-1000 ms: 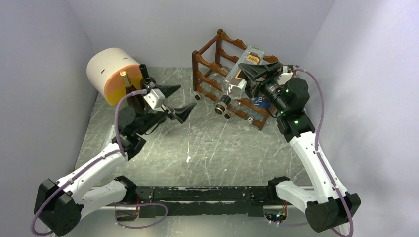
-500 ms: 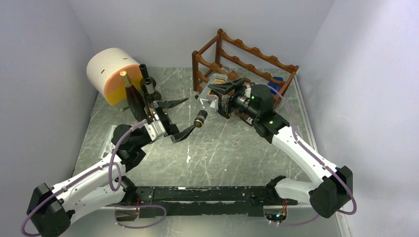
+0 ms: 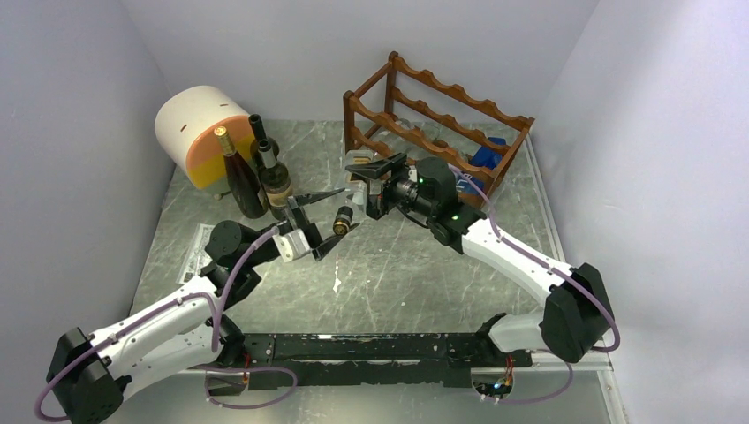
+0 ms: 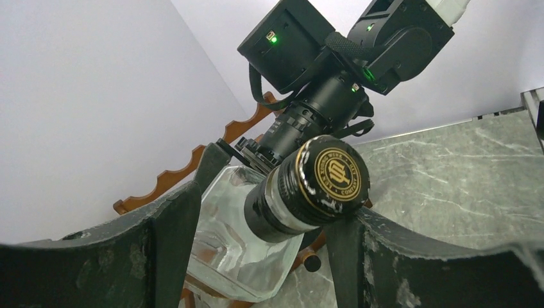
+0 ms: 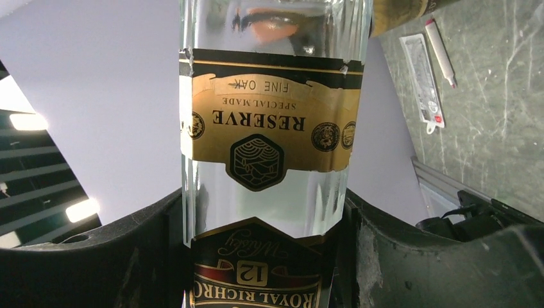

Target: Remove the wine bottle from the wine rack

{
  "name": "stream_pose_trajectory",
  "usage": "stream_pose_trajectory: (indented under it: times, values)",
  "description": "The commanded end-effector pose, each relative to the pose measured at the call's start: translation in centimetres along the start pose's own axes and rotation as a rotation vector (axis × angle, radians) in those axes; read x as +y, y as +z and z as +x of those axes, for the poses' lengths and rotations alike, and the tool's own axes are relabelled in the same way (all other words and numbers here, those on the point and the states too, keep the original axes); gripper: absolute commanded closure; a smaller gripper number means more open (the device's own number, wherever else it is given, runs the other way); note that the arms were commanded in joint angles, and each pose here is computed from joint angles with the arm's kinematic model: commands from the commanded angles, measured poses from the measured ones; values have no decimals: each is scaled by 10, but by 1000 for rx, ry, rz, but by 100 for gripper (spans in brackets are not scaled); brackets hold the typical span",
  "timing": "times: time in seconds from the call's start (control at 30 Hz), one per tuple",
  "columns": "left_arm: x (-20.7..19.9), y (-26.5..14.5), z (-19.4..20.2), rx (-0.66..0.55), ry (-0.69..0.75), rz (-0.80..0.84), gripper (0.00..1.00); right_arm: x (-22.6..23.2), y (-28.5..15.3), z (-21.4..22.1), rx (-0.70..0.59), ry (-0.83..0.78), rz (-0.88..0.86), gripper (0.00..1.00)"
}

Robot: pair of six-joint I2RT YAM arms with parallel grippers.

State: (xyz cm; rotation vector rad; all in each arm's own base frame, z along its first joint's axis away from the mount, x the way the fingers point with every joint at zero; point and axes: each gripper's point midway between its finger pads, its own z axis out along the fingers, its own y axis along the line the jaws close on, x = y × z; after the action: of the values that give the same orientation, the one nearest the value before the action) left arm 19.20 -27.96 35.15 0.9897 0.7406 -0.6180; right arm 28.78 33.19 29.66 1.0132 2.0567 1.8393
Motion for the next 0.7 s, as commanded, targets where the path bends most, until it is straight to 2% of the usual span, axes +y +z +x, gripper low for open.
stream_pose_trajectory:
  times: [0.0,0.23,0.37,0.43,0.63,0.67]
  values:
    - [3,2,-14,-32,67,1,28,51,-11,28,96,-35,-198,100]
    - [3,1,-16,-34,85,-3,35,44,-7,29,101,-15,-184,100]
    - [1,1,-20,-47,87,3,31,38,-2,32,113,-2,-167,100]
    - [1,1,-19,-45,87,2,32,35,1,33,122,3,-162,100]
    - [4,0,-23,-46,96,-12,60,32,6,34,132,17,-158,100]
    - [6,0,-22,-39,97,-20,69,32,7,34,135,13,-164,100]
